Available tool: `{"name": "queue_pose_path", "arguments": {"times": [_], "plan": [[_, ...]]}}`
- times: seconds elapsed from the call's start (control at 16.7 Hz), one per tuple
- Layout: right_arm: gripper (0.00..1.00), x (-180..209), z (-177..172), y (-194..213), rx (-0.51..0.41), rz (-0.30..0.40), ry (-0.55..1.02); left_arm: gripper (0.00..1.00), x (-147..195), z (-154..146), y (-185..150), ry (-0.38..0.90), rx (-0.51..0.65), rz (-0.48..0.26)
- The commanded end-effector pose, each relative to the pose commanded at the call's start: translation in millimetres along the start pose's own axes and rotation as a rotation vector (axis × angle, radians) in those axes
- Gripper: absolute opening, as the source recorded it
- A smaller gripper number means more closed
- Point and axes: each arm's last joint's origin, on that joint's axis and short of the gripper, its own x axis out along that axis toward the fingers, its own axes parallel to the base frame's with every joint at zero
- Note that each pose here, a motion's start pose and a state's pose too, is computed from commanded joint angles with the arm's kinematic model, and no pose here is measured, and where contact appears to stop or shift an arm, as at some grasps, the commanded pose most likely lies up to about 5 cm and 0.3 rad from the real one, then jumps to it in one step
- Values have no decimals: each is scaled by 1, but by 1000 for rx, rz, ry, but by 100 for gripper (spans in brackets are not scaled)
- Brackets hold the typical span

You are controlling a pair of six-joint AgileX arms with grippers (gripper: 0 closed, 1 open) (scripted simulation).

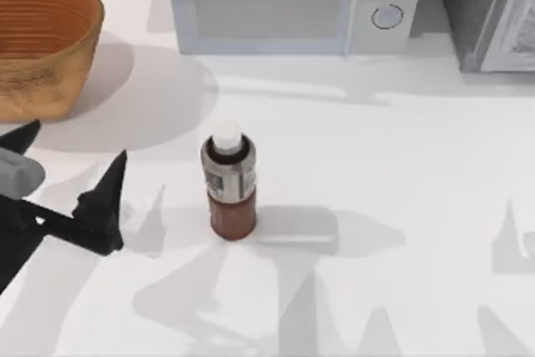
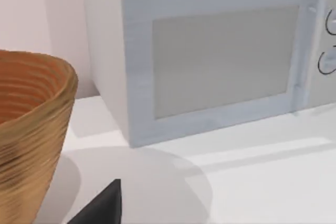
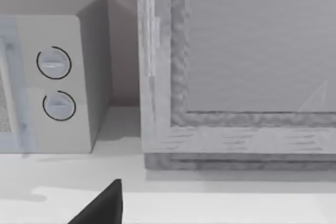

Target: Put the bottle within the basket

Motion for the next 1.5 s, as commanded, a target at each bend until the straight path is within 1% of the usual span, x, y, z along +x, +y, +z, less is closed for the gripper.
{"name": "queue_pose_path", "arguments": {"times": [0.42,0.6,0.72,0.9,1.26,1.5], "plan": [[100,0,0,0,0,0,0,100,40,-36,-21,29,18,-237],[100,0,0,0,0,0,0,100,48,-53,-30,36,24,-316],[100,0,0,0,0,0,0,100,50,-62,-34,39,26,-355],[100,0,0,0,0,0,0,100,52,-69,-38,41,28,-384],[100,0,0,0,0,0,0,100,51,-69,-37,44,27,-381],[100,0,0,0,0,0,0,100,75,-70,-46,41,29,-387]]}}
